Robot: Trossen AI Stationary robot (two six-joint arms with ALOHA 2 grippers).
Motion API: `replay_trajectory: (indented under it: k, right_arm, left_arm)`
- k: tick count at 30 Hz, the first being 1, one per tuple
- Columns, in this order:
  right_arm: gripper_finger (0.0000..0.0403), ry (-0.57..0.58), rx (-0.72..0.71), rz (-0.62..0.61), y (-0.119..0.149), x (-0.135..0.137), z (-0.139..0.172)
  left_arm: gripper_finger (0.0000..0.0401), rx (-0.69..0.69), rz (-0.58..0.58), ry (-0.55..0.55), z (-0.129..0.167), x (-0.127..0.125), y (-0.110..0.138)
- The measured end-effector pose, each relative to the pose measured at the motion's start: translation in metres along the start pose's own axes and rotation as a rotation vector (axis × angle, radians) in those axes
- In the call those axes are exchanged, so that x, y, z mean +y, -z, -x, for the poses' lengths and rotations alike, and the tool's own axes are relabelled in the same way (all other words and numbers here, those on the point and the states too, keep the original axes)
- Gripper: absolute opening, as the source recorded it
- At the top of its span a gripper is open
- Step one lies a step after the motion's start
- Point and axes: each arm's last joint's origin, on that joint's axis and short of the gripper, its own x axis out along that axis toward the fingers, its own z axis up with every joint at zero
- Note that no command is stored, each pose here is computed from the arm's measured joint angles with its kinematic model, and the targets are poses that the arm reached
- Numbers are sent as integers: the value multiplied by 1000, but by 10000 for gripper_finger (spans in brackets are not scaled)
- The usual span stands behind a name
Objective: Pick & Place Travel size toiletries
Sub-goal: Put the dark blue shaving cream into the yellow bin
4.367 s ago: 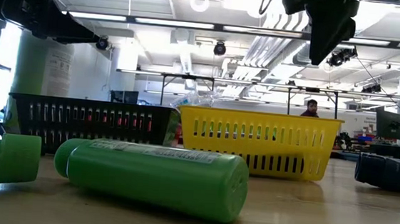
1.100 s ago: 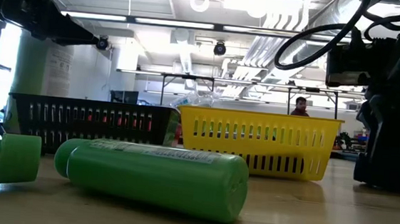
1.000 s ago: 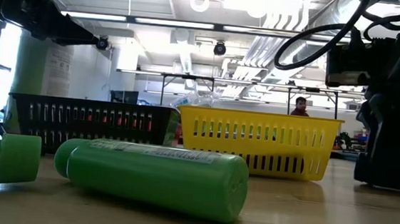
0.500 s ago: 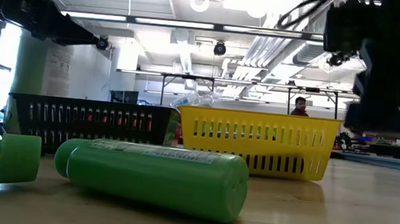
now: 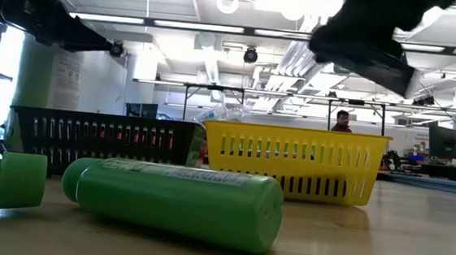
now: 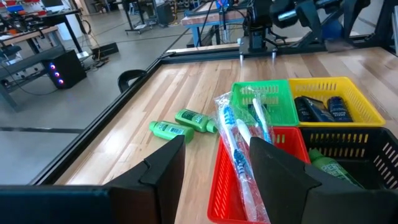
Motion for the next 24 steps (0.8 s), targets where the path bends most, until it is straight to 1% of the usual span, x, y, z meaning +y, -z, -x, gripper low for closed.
replay_trajectory:
  k: [2,5,7,14,17,19,24]
  right_arm:
    - [132,26,-54,21,-5,-2,-5]
    - [132,57,-76,80,-7,-7,-14]
    - [133,66,-86,94,-8,-9,-23]
    - [132,72,-60,178,3,-14,-53]
    - [134,77,-36,211,9,-15,-60]
    - [133,59,-10,237,13,-15,-65]
    - [137,35,30,248,19,-16,-70]
  left_arm:
    - [175,0,0,0,0,0,0]
    - [175,0,0,0,0,0,0]
    - [175,0,0,0,0,0,0]
    - [175,0,0,0,0,0,0]
    - [175,1,0,0,0,0,0]
    - [175,1,0,0,0,0,0]
    - [175,1,-5,0,0,0,0]
